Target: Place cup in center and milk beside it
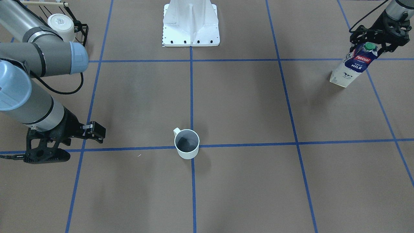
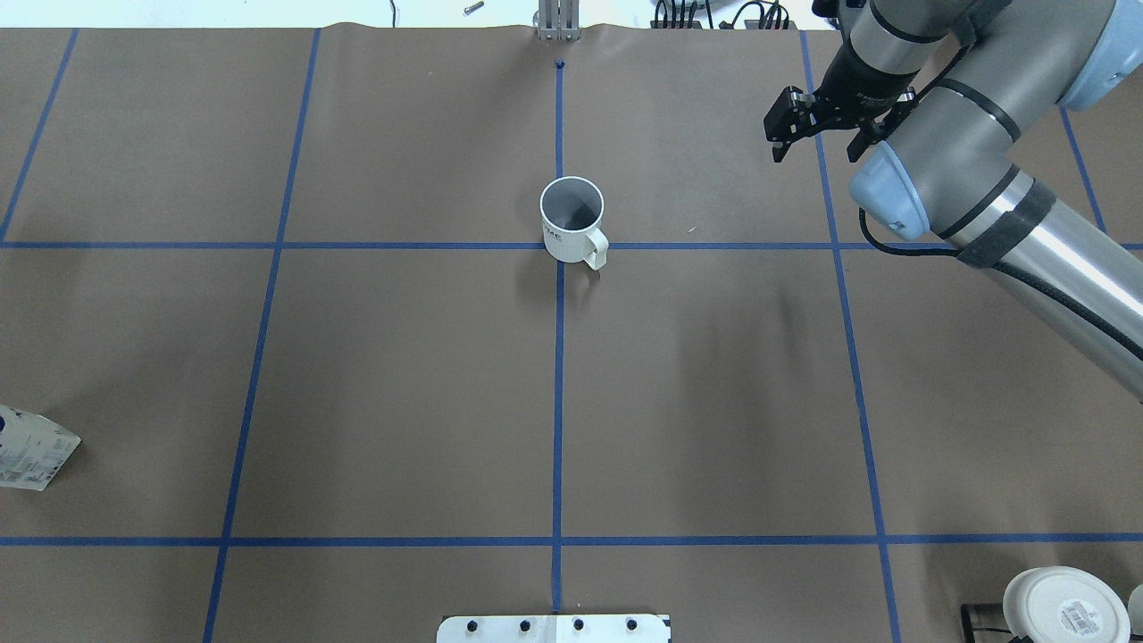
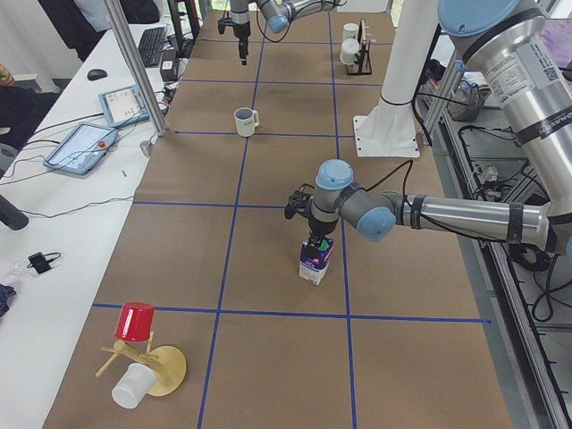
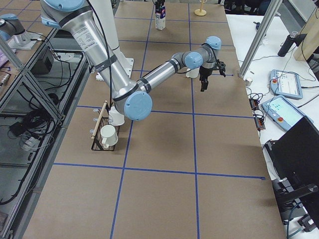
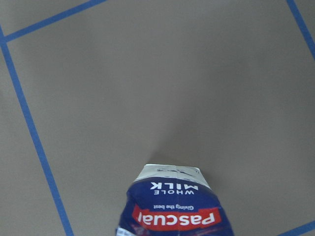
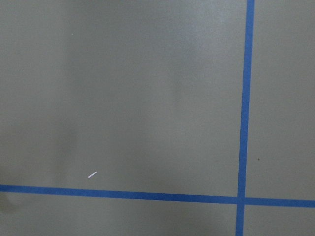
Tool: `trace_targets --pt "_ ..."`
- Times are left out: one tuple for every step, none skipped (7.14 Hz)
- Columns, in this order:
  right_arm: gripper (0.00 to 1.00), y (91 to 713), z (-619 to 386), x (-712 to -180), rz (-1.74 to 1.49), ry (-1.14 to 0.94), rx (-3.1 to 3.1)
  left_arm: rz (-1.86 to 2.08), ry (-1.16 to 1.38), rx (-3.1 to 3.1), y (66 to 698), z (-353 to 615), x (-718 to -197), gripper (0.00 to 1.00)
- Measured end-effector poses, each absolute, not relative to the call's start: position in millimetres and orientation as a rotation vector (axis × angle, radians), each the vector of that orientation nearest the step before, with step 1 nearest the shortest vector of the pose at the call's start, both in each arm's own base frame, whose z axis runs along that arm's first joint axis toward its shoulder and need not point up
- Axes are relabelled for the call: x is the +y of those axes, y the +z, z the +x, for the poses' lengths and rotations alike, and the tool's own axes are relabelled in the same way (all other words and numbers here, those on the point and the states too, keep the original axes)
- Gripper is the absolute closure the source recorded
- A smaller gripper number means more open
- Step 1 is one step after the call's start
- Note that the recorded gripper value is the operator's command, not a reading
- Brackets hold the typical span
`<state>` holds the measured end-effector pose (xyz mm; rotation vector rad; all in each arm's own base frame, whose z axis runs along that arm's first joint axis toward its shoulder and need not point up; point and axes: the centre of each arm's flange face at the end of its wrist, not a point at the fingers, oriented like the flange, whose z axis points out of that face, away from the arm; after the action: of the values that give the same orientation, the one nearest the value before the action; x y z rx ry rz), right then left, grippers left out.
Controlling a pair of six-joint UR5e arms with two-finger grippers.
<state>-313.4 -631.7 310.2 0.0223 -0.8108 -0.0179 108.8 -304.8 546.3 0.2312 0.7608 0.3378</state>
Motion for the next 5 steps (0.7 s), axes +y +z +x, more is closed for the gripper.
trace_targets --pt "0.0 310.0 -314.4 -631.1 0.021 -0.016 -0.811 0.223 0.344 0.762 548.4 110.7 -303.4 0.19" --pt "0.0 310.1 -315.2 -630.5 0.019 -0.015 -0.811 0.217 0.348 0.762 550.2 111.9 -302.3 0.56" --pt "0.0 310.2 -316.1 -630.0 0.019 -0.015 -0.812 0.211 0.351 0.765 551.2 112.6 -301.1 0.88" --pt "0.0 310.2 -317.2 -629.5 0.019 -0.016 -0.812 0.205 0.352 0.77 551.6 112.6 -300.0 1.0" --pt "0.0 310.4 -318.6 -628.9 0.018 -0.018 -0.812 0.2 0.354 0.778 551.2 112.7 -299.4 1.0"
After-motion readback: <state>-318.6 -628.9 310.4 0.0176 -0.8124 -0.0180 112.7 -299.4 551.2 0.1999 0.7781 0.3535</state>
